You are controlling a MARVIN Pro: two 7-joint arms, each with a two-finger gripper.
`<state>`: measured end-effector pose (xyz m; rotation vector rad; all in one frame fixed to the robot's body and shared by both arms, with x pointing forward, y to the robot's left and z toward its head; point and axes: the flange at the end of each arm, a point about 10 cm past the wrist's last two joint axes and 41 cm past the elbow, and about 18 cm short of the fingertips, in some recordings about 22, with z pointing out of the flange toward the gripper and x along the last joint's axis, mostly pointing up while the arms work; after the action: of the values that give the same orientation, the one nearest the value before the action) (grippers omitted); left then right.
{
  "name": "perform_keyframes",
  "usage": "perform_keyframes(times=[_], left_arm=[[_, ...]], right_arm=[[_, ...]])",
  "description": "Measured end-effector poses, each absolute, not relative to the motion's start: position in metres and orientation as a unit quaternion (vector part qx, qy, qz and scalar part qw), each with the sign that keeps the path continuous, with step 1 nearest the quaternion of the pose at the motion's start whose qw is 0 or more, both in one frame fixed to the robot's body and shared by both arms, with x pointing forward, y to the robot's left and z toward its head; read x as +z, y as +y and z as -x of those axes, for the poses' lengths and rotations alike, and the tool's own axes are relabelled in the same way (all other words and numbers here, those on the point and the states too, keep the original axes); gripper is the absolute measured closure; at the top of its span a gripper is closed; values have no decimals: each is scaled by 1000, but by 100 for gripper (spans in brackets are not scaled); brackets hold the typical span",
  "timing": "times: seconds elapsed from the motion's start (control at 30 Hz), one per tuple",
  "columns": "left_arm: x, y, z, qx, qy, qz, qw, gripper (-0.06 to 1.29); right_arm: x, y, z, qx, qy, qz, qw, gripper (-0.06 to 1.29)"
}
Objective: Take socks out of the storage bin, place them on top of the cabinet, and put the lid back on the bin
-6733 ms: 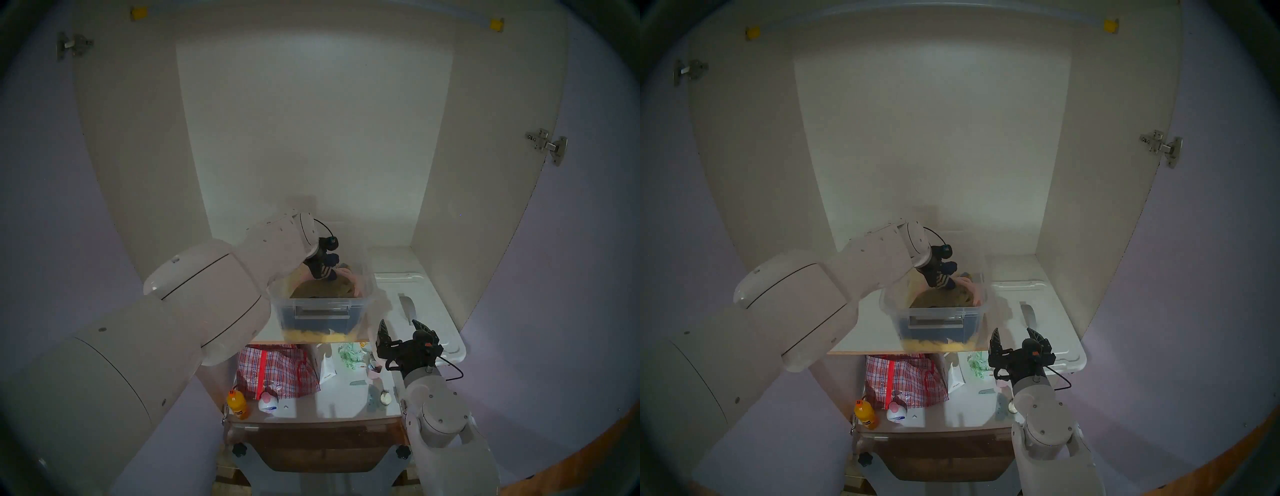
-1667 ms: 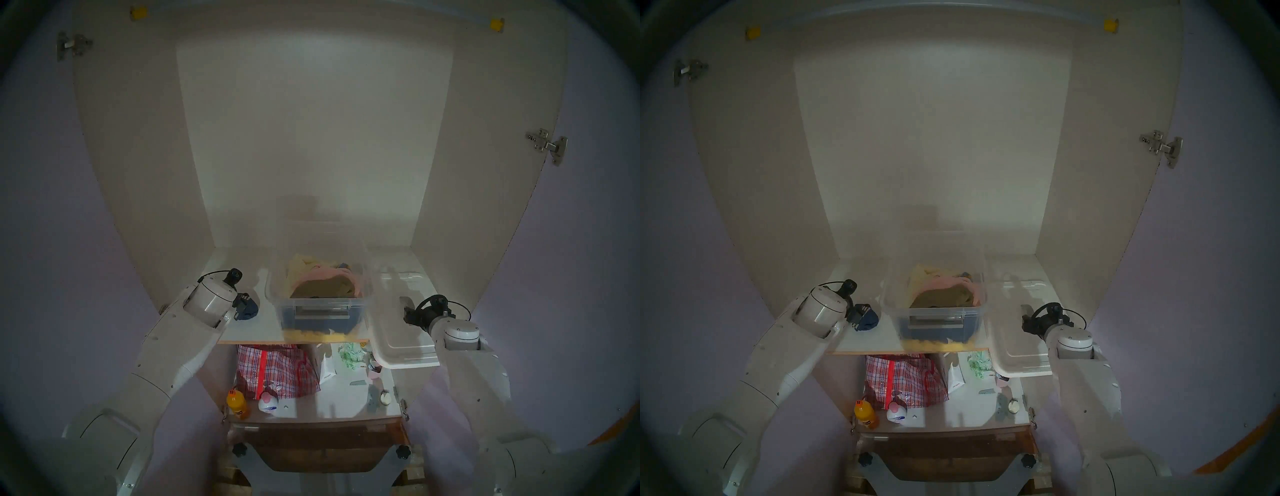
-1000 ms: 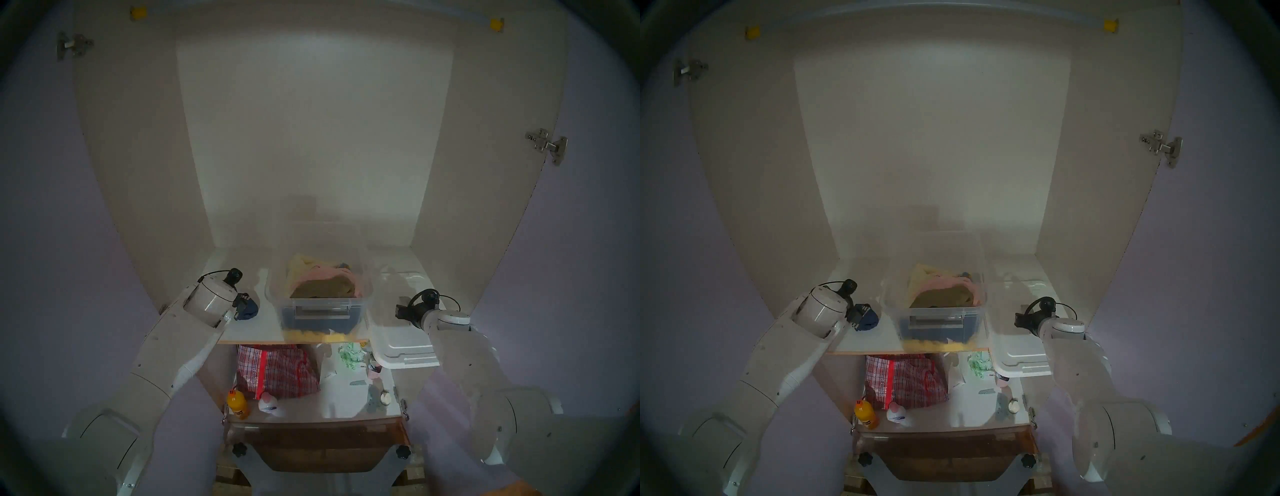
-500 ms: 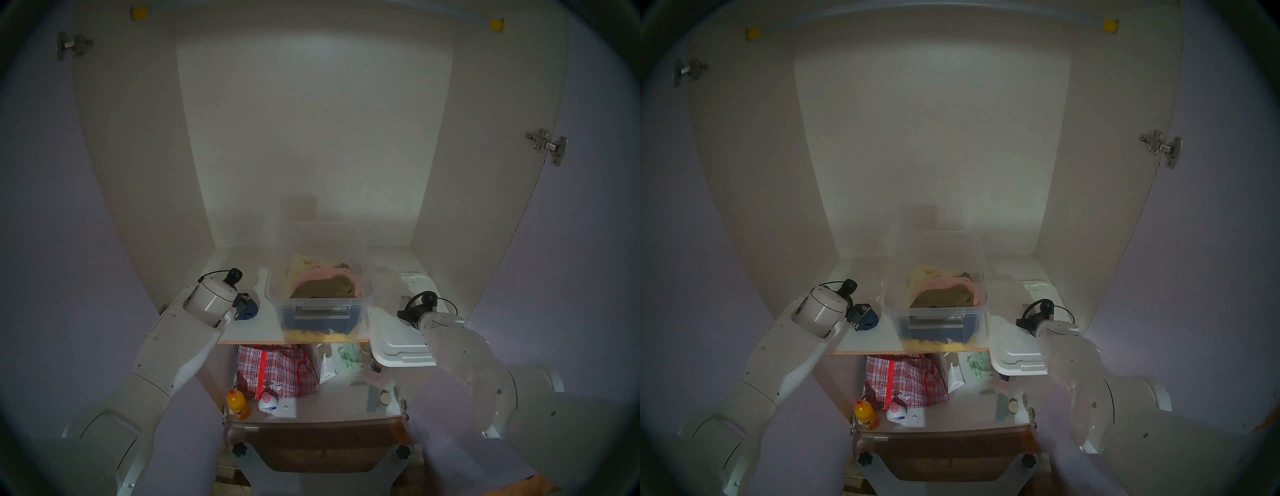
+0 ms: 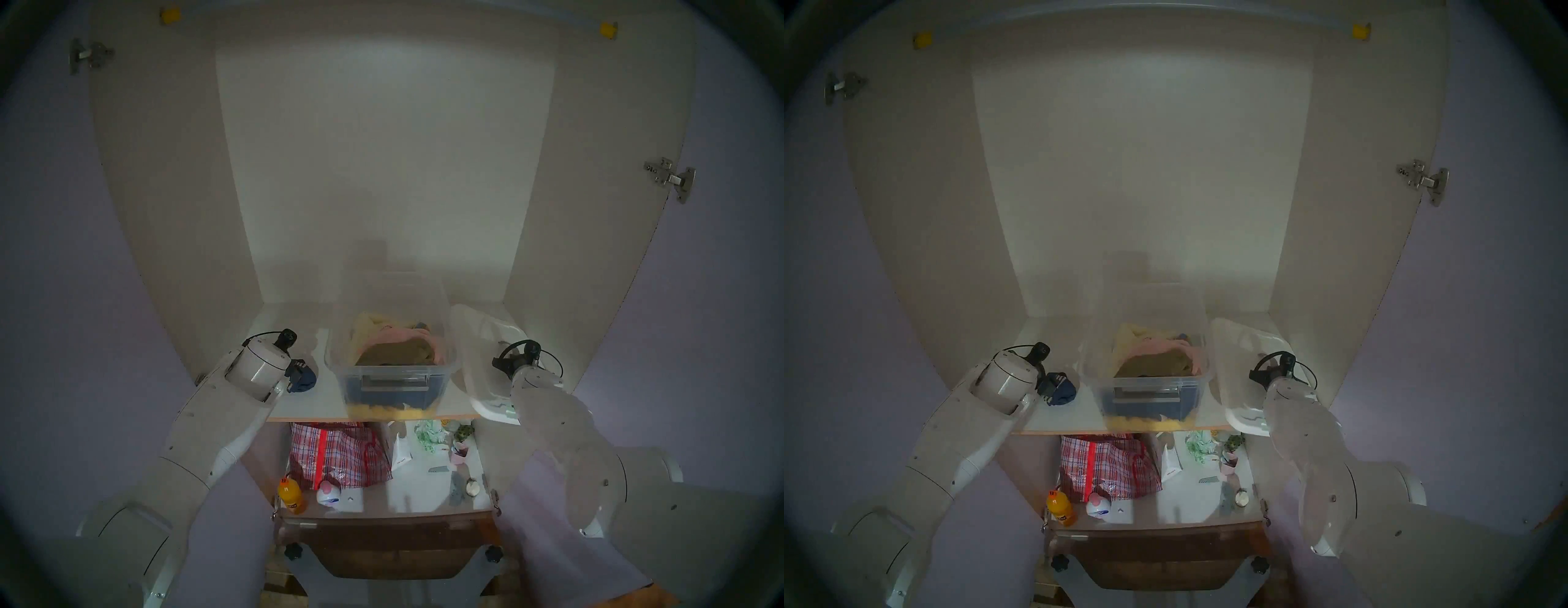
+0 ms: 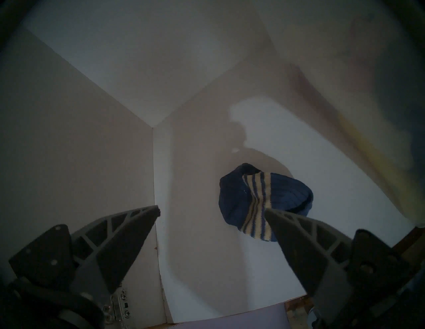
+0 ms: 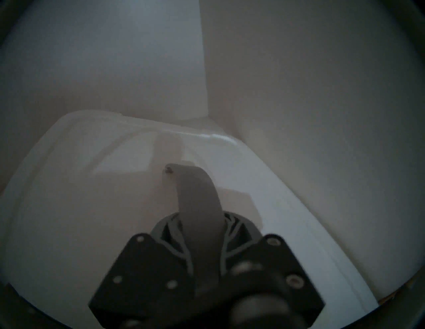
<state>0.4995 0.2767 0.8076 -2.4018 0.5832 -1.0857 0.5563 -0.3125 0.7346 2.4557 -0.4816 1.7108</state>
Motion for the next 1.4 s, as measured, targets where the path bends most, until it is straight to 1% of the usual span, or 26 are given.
perform_keyframes(times=[0.07,0.3,0.37,0.47,0.57,0.7,0.8,0.9,1.03,1.23,1.3,1.4], left_arm=[[807,277,-500,-392,211,868,219,1],[807,277,-500,-392,210,868,220,1],[807,277,-500,-392,210,868,220,1],[807,277,-500,-392,210,868,220,1],[807,277,-500,-392,210,868,220,1],[807,277,-500,-392,210,868,220,1],[807,276,-500,-393,210,868,220,1],[808,276,-500,-393,210,868,220,1],[808,277,-500,-393,210,868,220,1],[808,276,-500,-393,210,868,219,1],[808,276,-500,-393,210,868,219,1],[808,276,-500,-393,210,868,219,1]], right_arm=[[748,-317,-561,579,-175,-794,68,112],[781,-313,-575,611,-199,-762,82,114],[798,-307,-579,627,-210,-745,93,118],[812,-301,-583,638,-218,-731,102,119],[843,-289,-587,661,-237,-702,115,123],[858,-277,-588,668,-242,-693,122,124],[875,-254,-585,664,-241,-695,136,124],[909,-225,-582,647,-246,-703,162,124],[925,-206,-581,625,-248,-718,178,124],[941,-172,-589,541,-255,-771,220,125],[948,-154,-591,526,-249,-782,222,125],[962,-126,-595,529,-244,-788,203,125]])
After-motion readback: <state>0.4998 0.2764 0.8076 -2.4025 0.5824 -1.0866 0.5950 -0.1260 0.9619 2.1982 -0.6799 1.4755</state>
